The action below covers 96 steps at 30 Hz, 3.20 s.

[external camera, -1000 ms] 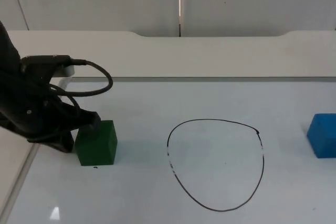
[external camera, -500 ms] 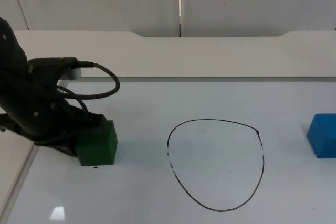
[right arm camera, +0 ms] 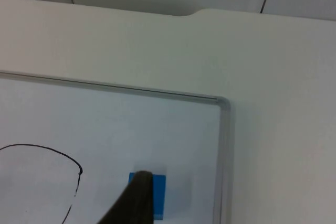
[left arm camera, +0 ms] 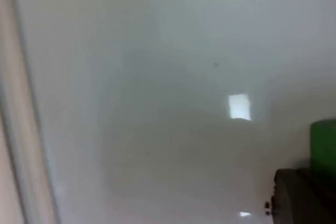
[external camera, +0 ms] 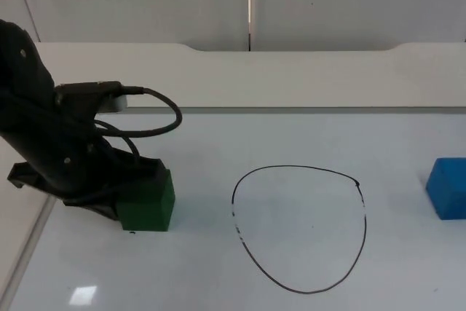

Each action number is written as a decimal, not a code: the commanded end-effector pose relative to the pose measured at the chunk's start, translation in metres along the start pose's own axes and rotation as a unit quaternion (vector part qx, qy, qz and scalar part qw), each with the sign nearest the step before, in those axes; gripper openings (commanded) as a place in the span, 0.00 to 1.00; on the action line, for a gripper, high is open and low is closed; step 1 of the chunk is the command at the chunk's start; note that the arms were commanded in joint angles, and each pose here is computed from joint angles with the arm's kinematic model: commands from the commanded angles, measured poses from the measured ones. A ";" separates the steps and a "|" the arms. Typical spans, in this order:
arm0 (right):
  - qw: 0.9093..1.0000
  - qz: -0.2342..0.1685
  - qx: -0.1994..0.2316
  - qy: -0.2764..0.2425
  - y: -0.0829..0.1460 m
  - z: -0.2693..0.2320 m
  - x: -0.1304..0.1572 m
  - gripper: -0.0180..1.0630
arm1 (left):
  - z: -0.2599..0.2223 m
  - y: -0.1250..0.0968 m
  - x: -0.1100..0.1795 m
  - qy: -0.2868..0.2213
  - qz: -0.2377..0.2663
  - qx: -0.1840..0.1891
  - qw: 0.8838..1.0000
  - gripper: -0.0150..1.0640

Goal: Push the two cubes into the marked area.

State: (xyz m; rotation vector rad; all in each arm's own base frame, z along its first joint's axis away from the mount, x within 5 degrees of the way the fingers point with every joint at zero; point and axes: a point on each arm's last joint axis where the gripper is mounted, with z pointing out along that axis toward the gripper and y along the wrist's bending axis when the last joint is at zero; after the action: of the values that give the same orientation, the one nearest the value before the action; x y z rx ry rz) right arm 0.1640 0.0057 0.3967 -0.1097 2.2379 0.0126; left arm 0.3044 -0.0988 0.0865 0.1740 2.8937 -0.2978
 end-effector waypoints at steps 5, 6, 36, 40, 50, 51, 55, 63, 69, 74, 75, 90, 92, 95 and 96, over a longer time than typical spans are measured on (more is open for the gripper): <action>1.000 -0.001 -0.004 -0.008 0.000 -0.001 -0.001 0.95 | 0.003 -0.012 0.004 0.012 -0.008 0.013 1.000 0.01; 1.000 -0.001 -0.004 -0.008 0.000 -0.001 -0.001 0.95 | 0.004 -0.014 0.004 0.012 -0.008 0.014 1.000 0.01; 1.000 0.006 -0.011 -0.021 0.002 -0.001 -0.004 0.95 | 0.007 -0.045 0.012 0.012 -0.007 0.031 0.999 0.01; 1.000 0.006 -0.011 -0.022 0.002 -0.001 -0.004 0.95 | 0.007 -0.045 0.011 0.007 -0.007 0.030 1.000 0.01; 1.000 0.006 -0.011 -0.023 0.002 -0.001 -0.004 0.95 | 0.008 -0.055 0.012 -0.002 0.005 0.032 0.999 0.01; 1.000 0.006 -0.011 -0.023 0.002 -0.001 -0.004 0.95 | 0.008 -0.056 0.012 -0.005 0.007 0.032 0.999 0.01; 1.000 0.006 -0.011 -0.021 0.002 -0.001 -0.004 0.95 | 0.009 -0.061 0.014 -0.004 0.008 0.036 0.999 0.01; 1.000 0.008 -0.013 -0.023 0.002 -0.001 -0.004 0.95 | 0.009 -0.065 0.016 -0.002 0.005 0.040 0.999 0.01; 1.000 0.008 -0.013 -0.023 0.002 -0.001 -0.004 0.95 | 0.009 -0.071 0.015 -0.017 0.012 0.040 0.999 0.01; 1.000 0.008 -0.013 -0.023 0.002 -0.001 -0.004 0.95 | 0.009 -0.072 0.013 -0.035 0.017 0.036 0.999 0.01; 1.000 0.008 -0.013 -0.023 0.002 -0.001 -0.004 0.95 | 0.009 -0.071 0.012 -0.037 0.019 0.035 0.999 0.01; 1.000 0.008 -0.013 -0.023 0.002 -0.001 -0.004 0.95 | 0.010 -0.089 0.017 -0.046 0.043 0.041 0.997 0.01; 1.000 0.008 -0.013 -0.023 0.002 -0.001 -0.004 0.95 | 0.011 -0.092 0.019 -0.045 0.045 0.043 0.997 0.01; 1.000 0.009 -0.014 -0.023 0.002 -0.001 -0.004 0.95 | 0.011 -0.096 0.020 -0.052 0.052 0.044 0.996 0.01; 1.000 0.009 -0.014 -0.023 0.002 -0.001 -0.004 0.95 | 0.011 -0.098 0.020 -0.055 0.055 0.045 0.996 0.01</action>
State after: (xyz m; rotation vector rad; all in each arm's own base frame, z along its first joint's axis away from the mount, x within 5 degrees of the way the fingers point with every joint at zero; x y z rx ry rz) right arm 0.1655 0.0084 0.3990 -0.1046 2.2071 0.0545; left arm 0.2730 -0.1905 0.0885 0.3417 2.7696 -0.3935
